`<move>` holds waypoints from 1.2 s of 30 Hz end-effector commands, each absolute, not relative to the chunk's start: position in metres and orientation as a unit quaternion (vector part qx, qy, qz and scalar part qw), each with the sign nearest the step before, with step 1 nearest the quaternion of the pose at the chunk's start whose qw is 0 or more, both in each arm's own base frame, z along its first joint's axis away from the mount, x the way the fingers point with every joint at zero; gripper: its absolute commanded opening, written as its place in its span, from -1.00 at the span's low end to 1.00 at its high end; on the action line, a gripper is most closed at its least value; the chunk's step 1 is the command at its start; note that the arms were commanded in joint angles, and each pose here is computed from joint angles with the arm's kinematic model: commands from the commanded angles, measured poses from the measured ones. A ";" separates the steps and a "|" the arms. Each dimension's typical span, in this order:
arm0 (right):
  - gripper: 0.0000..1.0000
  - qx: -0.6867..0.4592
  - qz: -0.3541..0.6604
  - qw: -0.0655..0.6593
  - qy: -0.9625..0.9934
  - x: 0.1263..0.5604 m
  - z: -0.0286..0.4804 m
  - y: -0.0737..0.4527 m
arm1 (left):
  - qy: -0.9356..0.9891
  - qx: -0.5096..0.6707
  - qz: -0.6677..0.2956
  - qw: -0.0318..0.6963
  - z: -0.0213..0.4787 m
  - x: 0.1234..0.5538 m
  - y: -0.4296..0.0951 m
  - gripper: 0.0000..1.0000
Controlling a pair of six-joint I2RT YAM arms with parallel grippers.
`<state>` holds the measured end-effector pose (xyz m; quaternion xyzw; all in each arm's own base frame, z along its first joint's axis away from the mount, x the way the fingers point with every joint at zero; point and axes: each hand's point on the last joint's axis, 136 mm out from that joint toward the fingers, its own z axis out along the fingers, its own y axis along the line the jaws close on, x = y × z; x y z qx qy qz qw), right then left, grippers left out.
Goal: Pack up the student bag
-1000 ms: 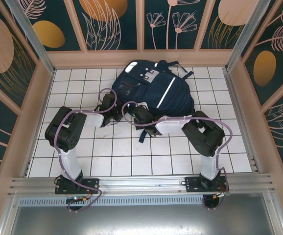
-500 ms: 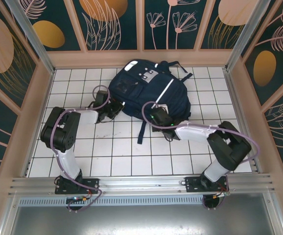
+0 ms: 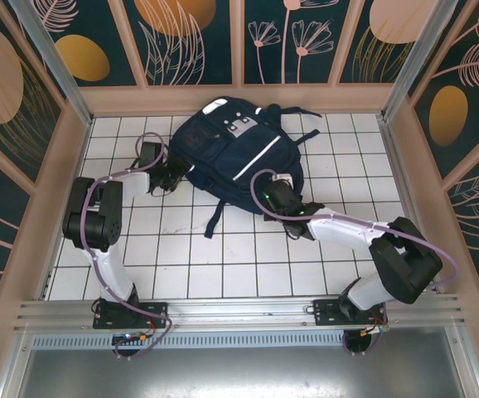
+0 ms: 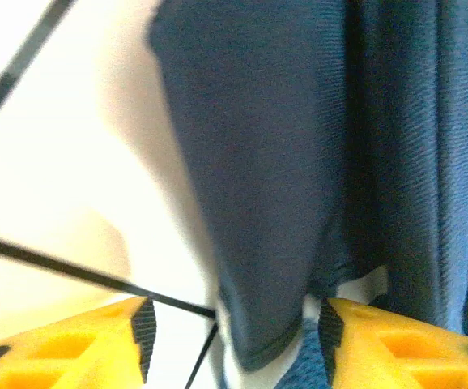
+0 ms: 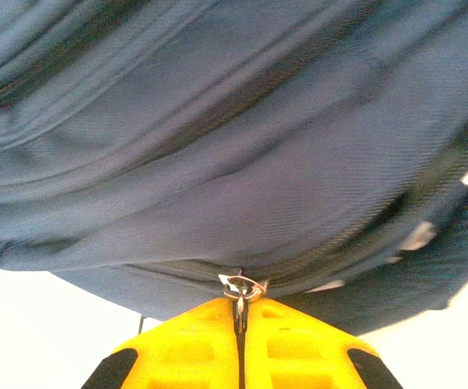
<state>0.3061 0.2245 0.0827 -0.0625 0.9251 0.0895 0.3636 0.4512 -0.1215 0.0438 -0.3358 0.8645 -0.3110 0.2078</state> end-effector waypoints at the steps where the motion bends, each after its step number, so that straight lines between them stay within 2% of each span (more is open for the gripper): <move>1: -1.00 -0.084 0.116 0.371 0.918 0.306 0.095 0.262 | 0.861 -0.335 -0.334 0.188 0.064 0.425 -0.141 0.21; 4: -1.00 -0.104 0.126 0.369 0.915 0.302 0.095 0.283 | 0.865 -0.327 -0.345 0.160 0.064 0.397 -0.170 0.22; 9: -1.00 -0.112 0.137 0.369 0.913 0.300 0.095 0.296 | 0.836 -0.306 -0.435 0.136 0.092 0.365 -0.239 0.19; 16: -1.00 -0.108 0.143 0.371 0.911 0.296 0.097 0.293 | 0.810 -0.280 -0.497 0.136 0.119 0.367 -0.299 0.23; 23: -1.00 -0.102 0.139 0.380 0.909 0.295 0.103 0.287 | 0.803 -0.320 -0.493 0.101 0.091 0.356 -0.320 0.22; 27: -1.00 -0.099 0.142 0.381 0.908 0.295 0.104 0.287 | 0.801 -0.337 -0.484 0.100 0.083 0.356 -0.319 0.04; 28: -1.00 -0.099 0.142 0.382 0.908 0.295 0.105 0.288 | 0.799 -0.337 -0.488 0.101 0.084 0.357 -0.321 -0.06; 29: -1.00 -0.099 0.140 0.383 0.908 0.296 0.105 0.287 | 0.795 -0.337 -0.493 0.103 0.087 0.359 -0.322 -0.25; 32: -1.00 -0.096 0.129 0.385 0.909 0.297 0.104 0.283 | 0.800 -0.350 -0.472 0.118 0.082 0.361 -0.313 -0.99; 36: -1.00 -0.087 0.107 0.390 0.910 0.299 0.103 0.268 | 0.818 -0.363 -0.427 0.130 0.071 0.357 -0.294 -1.00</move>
